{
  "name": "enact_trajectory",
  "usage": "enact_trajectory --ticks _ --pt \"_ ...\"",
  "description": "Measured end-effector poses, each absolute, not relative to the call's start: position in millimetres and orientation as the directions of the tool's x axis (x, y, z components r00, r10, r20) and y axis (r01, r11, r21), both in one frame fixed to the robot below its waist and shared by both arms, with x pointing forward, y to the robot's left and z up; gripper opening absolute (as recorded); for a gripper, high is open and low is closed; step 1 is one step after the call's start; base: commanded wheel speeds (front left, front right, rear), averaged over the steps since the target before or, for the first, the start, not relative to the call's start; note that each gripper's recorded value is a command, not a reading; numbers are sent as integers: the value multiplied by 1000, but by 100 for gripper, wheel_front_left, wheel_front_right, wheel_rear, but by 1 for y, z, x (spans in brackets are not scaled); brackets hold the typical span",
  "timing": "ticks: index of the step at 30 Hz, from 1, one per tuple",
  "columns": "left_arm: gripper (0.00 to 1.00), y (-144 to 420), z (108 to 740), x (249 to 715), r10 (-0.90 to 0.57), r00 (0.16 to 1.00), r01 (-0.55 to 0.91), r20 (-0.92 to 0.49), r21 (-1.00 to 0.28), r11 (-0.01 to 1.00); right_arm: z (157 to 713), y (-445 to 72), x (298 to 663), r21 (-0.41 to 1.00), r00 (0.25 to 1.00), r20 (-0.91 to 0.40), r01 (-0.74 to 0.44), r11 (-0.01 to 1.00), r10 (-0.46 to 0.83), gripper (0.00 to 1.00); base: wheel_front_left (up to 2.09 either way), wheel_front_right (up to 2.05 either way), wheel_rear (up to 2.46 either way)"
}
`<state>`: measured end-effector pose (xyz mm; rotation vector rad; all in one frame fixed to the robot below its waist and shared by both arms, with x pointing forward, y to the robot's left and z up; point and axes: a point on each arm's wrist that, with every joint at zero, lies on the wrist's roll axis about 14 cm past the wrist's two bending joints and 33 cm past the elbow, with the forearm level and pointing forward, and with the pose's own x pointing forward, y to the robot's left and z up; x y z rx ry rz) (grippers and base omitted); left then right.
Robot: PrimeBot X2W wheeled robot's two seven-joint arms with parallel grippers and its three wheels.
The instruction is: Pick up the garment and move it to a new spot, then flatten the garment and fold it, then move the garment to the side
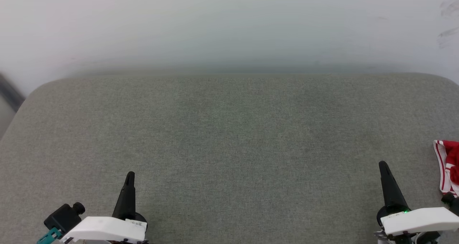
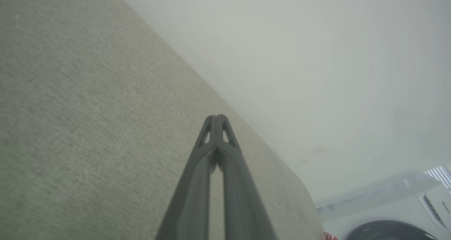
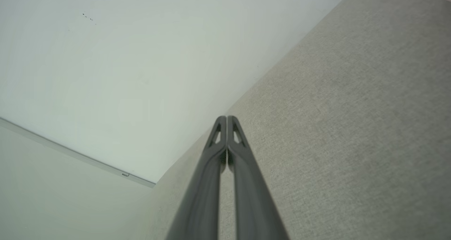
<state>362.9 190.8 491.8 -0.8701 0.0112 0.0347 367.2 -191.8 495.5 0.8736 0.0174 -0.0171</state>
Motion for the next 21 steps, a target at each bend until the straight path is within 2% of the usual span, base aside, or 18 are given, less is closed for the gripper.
enact_trajectory --ticks 21 --pt "0 195 492 371 27 999 -49 -41 -891 451 496 -195 374 893 999 -32 33 450 -10 0 0 0 0"
